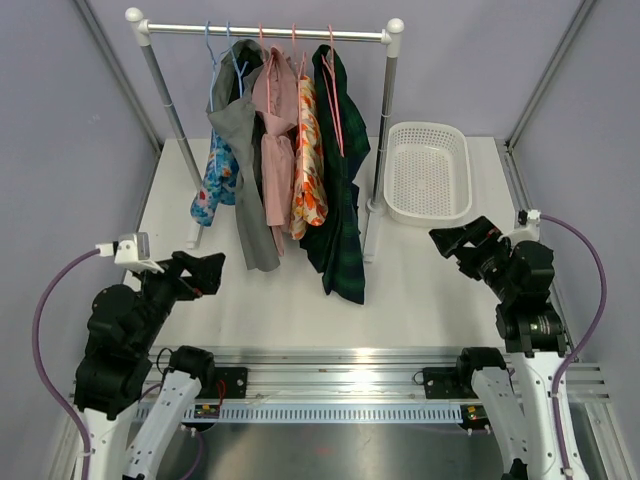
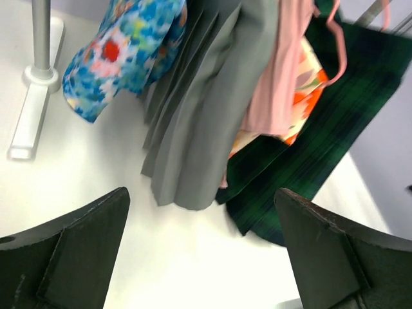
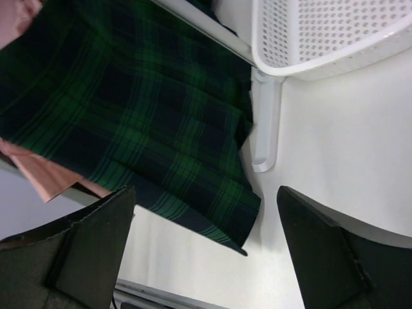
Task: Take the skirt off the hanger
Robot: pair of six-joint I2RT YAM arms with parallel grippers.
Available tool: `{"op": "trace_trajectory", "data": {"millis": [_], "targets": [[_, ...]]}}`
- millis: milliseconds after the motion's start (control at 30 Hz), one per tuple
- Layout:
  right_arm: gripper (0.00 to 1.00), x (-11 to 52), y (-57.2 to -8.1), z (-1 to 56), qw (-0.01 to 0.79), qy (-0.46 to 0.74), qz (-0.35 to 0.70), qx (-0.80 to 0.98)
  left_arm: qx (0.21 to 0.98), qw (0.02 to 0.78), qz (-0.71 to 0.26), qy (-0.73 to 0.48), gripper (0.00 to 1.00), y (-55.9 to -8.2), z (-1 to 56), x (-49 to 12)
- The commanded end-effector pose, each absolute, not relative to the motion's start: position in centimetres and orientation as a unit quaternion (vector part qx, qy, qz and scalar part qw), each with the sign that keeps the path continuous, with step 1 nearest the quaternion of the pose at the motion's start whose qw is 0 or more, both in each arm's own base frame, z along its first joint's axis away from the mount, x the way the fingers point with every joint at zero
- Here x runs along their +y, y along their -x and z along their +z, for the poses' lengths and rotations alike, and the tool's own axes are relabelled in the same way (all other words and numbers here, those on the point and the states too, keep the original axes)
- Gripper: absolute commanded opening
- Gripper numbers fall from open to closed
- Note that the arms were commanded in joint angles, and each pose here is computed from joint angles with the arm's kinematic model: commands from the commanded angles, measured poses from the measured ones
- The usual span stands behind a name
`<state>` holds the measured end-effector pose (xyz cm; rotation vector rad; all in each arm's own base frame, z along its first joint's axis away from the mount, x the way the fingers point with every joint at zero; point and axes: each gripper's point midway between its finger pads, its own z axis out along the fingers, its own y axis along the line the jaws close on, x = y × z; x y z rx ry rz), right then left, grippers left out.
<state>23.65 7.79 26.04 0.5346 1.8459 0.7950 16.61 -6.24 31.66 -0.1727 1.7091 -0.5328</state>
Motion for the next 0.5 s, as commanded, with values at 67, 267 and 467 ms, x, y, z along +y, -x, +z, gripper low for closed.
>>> {"op": "trace_trajectory", "data": {"millis": [67, 267, 467], "targets": [[0.99, 9.7, -21.2, 32.3, 0.543, -0.167, 0.396, 0.721, 0.759, 0.611, -0.218, 0.056, 0.99, -16.3, 29.4, -6.2], [0.95, 11.2, -20.8, 39.0, 0.575, -0.097, 0.433, 0.687, 0.764, 0.609, -0.188, 0.105, 0.99, -16.8, 28.3, -4.6], [0.92, 11.2, -25.7, 45.8, 0.602, -0.055, 0.414, 0.681, 0.764, 0.609, -0.186, 0.103, 0.99, -16.8, 28.2, -4.6]]}}
